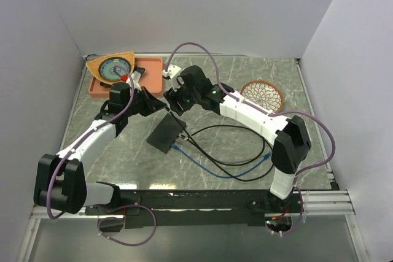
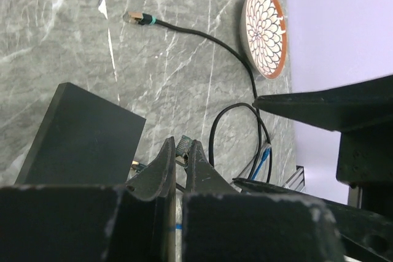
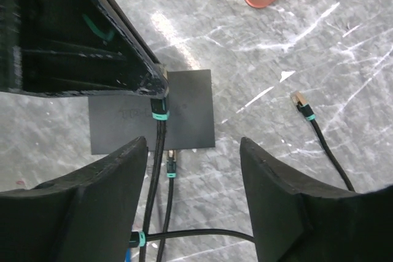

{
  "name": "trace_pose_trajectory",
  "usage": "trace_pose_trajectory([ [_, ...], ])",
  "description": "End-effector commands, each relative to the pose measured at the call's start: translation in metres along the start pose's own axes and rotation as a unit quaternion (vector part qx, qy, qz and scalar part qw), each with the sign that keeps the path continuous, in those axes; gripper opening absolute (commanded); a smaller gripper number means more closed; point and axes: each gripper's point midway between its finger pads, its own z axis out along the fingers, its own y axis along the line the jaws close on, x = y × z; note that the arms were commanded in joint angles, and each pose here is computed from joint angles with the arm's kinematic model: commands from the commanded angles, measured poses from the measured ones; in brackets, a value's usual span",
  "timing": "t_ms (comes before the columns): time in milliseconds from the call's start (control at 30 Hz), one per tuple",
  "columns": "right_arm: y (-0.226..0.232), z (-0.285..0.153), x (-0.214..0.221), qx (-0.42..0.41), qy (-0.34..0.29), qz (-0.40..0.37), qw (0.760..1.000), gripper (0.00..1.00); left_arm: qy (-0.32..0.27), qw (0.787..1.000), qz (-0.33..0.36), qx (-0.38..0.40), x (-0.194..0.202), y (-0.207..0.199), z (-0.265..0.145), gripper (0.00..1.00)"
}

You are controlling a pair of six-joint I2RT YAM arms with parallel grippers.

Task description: Insert the plug into the switch port

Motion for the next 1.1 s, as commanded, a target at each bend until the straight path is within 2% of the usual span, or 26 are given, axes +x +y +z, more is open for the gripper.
trace_pose_trajectory([
  [0, 0.011, 0.002, -0.018, -0.010, -0.029, -0.004, 1.000, 0.66, -0.025, 1.000, 0.007, 0.015, -0.017, -0.018, -0.008, 0.01],
  [100, 0.016, 0.007, -0.019, -0.017, -0.027, -0.002, 0.999, 0.60, -0.024, 1.000, 0.004, 0.017, -0.016, -0.018, -0.008, 0.01],
  [533, 0.032, 0.025, -0.015, -0.023, -0.015, 0.000, 1.000, 0.55, -0.023, 0.999, 0.007, 0.021, -0.017, -0.021, -0.009, 0.01],
  [633, 0.032, 0.028, -0.013, -0.021, -0.011, 0.003, 1.000, 0.48, -0.022, 1.000, 0.008, 0.020, -0.016, -0.020, -0.009, 0.01],
  [1067, 0.029, 0.042, -0.008, -0.013, -0.001, 0.006, 1.000, 0.36, -0.025, 0.999, 0.009, 0.022, -0.017, -0.022, -0.012, 0.01],
])
